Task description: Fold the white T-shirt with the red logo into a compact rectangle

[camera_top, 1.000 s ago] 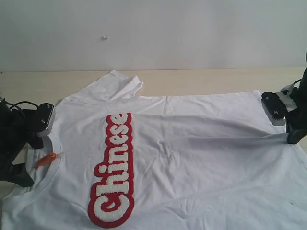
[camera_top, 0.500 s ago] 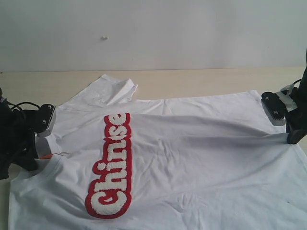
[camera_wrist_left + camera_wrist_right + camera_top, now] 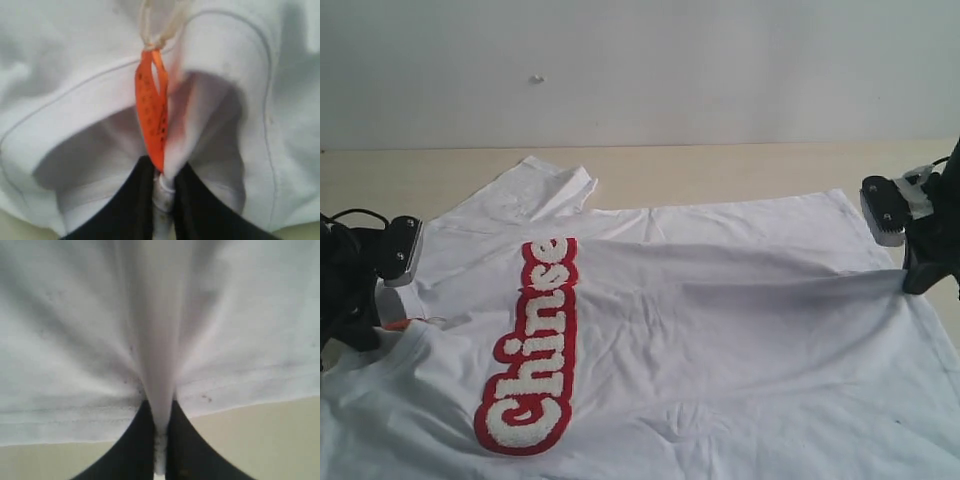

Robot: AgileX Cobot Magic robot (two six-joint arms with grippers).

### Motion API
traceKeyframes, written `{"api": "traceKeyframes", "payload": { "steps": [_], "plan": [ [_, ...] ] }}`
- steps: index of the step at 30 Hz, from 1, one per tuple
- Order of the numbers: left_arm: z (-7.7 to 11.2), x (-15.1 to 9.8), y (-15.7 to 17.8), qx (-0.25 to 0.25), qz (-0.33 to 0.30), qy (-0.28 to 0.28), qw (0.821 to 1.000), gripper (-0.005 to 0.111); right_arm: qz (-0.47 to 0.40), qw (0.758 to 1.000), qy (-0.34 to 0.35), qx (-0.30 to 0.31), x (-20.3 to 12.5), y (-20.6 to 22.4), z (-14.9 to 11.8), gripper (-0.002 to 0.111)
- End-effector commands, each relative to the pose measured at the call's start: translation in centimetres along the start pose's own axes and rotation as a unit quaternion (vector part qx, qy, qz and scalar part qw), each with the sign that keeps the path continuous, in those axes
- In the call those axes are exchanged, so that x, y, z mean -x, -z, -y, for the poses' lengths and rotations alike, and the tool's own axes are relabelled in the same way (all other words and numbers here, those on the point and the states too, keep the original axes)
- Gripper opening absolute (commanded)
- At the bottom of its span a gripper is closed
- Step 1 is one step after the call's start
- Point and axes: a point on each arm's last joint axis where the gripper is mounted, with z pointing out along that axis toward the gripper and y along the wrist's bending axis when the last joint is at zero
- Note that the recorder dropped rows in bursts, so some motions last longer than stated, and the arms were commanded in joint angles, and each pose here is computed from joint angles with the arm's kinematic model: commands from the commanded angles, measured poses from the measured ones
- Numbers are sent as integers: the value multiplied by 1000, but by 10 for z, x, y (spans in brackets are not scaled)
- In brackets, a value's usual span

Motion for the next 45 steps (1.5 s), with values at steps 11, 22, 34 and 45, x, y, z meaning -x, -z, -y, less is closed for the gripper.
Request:
{"api": "traceKeyframes", "payload": {
  "steps": [11,22,34,45],
  "plan": [
    [4,4,87,149,30,50,987,0,69,993,-43,-87,15,89,-17,0],
    [21,-3,159,285,52,171,942,0,144,976,-54,-154,31,173,-56,0],
    [73,-9,232,371,108,240,891,0,184,948,-82,-246,37,254,-121,0],
    [127,-25,294,504,158,295,797,0,288,897,-128,-311,49,299,-160,0]
  ]
}}
